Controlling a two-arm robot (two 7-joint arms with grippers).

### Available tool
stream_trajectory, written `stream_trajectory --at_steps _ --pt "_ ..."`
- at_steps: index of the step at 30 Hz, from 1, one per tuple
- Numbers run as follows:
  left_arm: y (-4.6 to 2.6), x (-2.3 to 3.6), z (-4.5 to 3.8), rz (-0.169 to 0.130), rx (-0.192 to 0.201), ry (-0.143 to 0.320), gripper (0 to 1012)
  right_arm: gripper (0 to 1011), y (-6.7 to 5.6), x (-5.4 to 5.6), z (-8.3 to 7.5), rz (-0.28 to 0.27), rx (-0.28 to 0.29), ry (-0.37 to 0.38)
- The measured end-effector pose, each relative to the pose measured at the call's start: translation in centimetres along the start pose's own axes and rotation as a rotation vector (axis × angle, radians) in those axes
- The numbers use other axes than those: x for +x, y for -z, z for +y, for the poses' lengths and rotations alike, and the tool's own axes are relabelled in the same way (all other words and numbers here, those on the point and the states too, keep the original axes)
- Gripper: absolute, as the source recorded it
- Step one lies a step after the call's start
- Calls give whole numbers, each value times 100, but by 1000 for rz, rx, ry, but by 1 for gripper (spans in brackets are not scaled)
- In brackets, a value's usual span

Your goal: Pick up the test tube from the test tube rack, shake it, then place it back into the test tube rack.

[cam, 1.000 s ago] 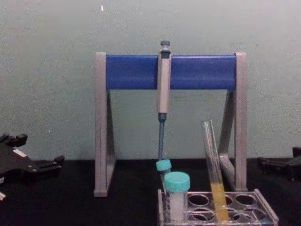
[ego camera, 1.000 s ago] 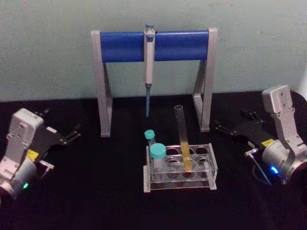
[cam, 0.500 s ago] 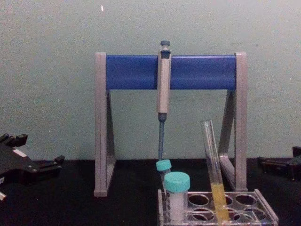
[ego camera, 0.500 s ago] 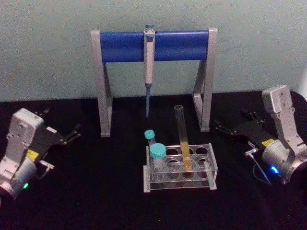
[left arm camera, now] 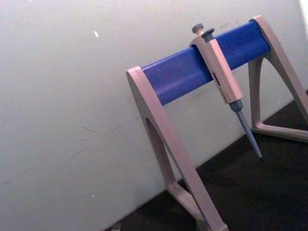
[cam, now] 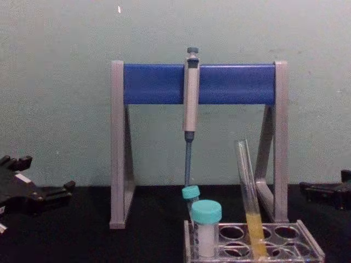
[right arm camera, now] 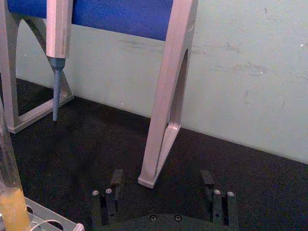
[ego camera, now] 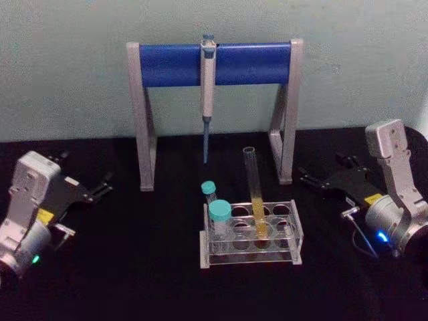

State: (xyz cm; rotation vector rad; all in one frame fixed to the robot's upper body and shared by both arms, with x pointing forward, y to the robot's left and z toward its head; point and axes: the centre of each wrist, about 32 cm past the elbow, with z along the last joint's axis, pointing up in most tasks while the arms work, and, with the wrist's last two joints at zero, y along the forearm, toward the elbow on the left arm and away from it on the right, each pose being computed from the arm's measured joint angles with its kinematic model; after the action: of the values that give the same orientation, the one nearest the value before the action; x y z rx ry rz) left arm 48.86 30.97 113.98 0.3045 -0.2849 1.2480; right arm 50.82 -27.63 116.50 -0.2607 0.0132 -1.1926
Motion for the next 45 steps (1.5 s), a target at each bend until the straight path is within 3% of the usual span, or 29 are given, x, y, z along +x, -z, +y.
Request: stream_trajectory --at_steps 45 --pt "0 0 0 0 0 0 1001 1000 -3 1 -1 0 2 0"
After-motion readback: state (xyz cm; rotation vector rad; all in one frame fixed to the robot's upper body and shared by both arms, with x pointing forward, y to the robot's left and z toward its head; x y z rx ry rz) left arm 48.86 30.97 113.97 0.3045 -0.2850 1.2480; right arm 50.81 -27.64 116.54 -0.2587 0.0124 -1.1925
